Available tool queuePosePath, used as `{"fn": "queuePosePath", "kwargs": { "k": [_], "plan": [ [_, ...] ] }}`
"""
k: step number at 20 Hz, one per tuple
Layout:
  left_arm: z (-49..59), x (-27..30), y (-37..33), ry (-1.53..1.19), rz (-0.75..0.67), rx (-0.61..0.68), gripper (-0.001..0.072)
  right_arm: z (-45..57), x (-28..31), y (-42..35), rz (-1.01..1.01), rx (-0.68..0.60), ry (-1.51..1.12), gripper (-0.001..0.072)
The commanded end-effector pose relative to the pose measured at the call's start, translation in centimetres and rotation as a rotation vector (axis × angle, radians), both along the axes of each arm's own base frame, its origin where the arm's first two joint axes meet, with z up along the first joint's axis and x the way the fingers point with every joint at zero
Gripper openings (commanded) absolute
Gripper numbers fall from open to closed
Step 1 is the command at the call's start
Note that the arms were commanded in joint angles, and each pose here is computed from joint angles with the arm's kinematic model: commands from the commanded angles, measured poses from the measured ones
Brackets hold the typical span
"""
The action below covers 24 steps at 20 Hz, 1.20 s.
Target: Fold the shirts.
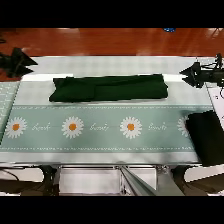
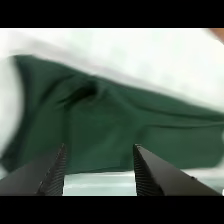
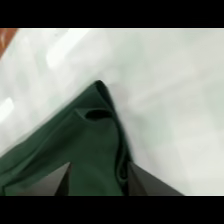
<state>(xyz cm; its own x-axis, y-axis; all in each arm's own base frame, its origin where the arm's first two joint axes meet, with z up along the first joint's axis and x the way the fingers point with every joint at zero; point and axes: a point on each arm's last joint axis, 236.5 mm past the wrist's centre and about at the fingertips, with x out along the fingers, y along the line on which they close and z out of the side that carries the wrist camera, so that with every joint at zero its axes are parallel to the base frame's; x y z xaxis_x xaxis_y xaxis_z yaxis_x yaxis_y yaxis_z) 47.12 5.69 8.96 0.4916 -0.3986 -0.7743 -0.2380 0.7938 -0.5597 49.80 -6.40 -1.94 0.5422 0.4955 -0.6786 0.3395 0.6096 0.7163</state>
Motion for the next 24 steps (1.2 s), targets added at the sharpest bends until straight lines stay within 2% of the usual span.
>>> {"fn": "queuePosePath", "kwargs": {
  "k": [1, 6, 11, 12, 13, 14, 15, 16, 17, 20, 24],
  "plan": [
    [3.7, -3.8, 0.4, -0.122, -0.013, 0.291, 0.0508, -2.6, -0.6, 0.9, 0.022, -0.032, 0.080, 0.0415],
    [0.0, -8.7, -8.7, -0.125, -0.151, 0.260, 0.0508, -7.7, -0.9, 5.6, 0.101, 0.007, 0.185, 0.0416],
    [-2.8, -9.0, -13.9, -0.072, -0.260, 0.207, 0.0508, -9.8, -1.0, 10.4, 0.169, 0.024, 0.224, 0.0402],
    [-3.1, -8.7, -14.9, -0.073, -0.271, 0.187, 0.0508, -9.8, -0.9, 11.1, 0.183, 0.018, 0.219, 0.0329],
    [-3.4, -8.4, -15.9, -0.076, -0.277, 0.165, 0.0508, -9.2, -0.8, 11.9, 0.216, 0.012, 0.200, 0.0146],
    [-3.7, -8.0, -16.8, -0.077, -0.282, 0.141, 0.0505, -8.0, -0.8, 12.6, 0.266, 0.009, 0.171, 0.0026],
    [-4.2, -7.8, -17.8, -0.074, -0.290, 0.119, 0.0430, -6.3, -0.9, 13.0, 0.314, 0.002, 0.140, 0.0023],
    [-4.7, -7.7, -18.7, -0.070, -0.312, 0.105, 0.0115, -4.4, -1.3, 12.8, 0.350, -0.023, 0.113, 0.0023],
    [-5.1, -7.6, -19.7, -0.083, -0.351, 0.099, 0.0028, -2.4, -1.9, 12.0, 0.378, -0.079, 0.093, 0.0023],
    [-6.2, -7.2, -23.6, -0.096, -0.394, 0.044, 0.0021, 2.8, -5.5, 9.2, 0.433, -0.305, 0.078, 0.0023],
    [-9.0, -7.6, -31.1, -0.067, -0.494, -0.012, 0.0020, 9.3, -11.3, 10.0, 0.379, -0.379, -0.069, 0.0023]
  ]
}}
